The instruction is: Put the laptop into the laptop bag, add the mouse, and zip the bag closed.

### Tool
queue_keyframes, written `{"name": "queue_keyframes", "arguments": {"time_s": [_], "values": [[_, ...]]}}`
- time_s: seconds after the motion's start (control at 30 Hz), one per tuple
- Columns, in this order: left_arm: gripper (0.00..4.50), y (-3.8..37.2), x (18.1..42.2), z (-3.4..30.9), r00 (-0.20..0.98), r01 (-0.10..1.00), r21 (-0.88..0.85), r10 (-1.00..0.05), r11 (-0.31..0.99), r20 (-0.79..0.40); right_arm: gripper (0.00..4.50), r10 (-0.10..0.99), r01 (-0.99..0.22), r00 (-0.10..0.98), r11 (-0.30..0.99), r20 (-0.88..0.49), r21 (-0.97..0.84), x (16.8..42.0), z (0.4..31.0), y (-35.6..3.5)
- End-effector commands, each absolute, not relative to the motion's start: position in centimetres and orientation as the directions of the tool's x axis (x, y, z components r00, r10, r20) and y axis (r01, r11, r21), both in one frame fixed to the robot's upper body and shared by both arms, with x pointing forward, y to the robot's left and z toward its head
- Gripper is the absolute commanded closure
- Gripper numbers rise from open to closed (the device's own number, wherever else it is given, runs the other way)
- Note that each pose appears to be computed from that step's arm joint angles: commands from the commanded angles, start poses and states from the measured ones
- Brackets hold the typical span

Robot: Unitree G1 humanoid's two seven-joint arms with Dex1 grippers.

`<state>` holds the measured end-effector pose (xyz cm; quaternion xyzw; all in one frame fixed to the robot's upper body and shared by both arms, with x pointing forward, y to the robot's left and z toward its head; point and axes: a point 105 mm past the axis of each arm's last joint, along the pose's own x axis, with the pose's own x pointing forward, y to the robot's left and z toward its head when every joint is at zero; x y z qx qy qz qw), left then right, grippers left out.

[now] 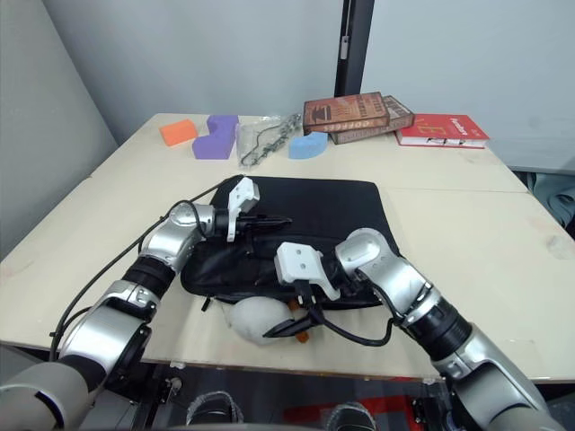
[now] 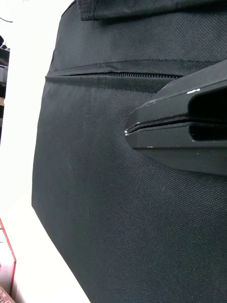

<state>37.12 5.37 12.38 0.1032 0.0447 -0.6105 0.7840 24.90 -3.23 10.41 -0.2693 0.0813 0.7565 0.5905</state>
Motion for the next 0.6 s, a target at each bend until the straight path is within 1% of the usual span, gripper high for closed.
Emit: {"name": "queue_keyframes", "arguments": {"time_s": [0.03, 0.27, 0.33, 0.43, 0.6], "values": [[4.45, 5.5, 36.6, 10.5, 0.237, 0.972, 0.06, -0.937, 0.229, -0.257, 0.0, 0.831, -0.907, -0.166, -0.34, -0.531, -0.249, 24.9, 10.2, -2.8], [4.45, 5.9, 36.3, 10.2, 0.241, 0.97, 0.06, -0.93, 0.234, -0.276, 0.0, 0.794, -0.878, -0.177, -0.394, -0.581, -0.271, 24.9, 9.2, -3.1], [4.5, 6.0, 36.3, 10.1, 0.244, 0.97, 0.06, -0.929, 0.237, -0.278, 0.52, 0.802, -0.879, -0.181, -0.391, -0.569, -0.272, 24.9, 9.2, -3.0], [4.5, 6.1, 36.2, 10.1, 0.247, 0.969, 0.059, -0.927, 0.24, -0.281, 1.46, 0.806, -0.877, -0.188, -0.396, -0.561, -0.274, 24.8, 9.4, -3.0], [4.5, 6.3, 36.2, 9.5, 0.25, 0.968, 0.063, -0.918, 0.242, -0.307, 3.25, 0.816, -0.883, -0.19, -0.385, -0.546, -0.269, 24.7, 10.2, -3.6]]}}
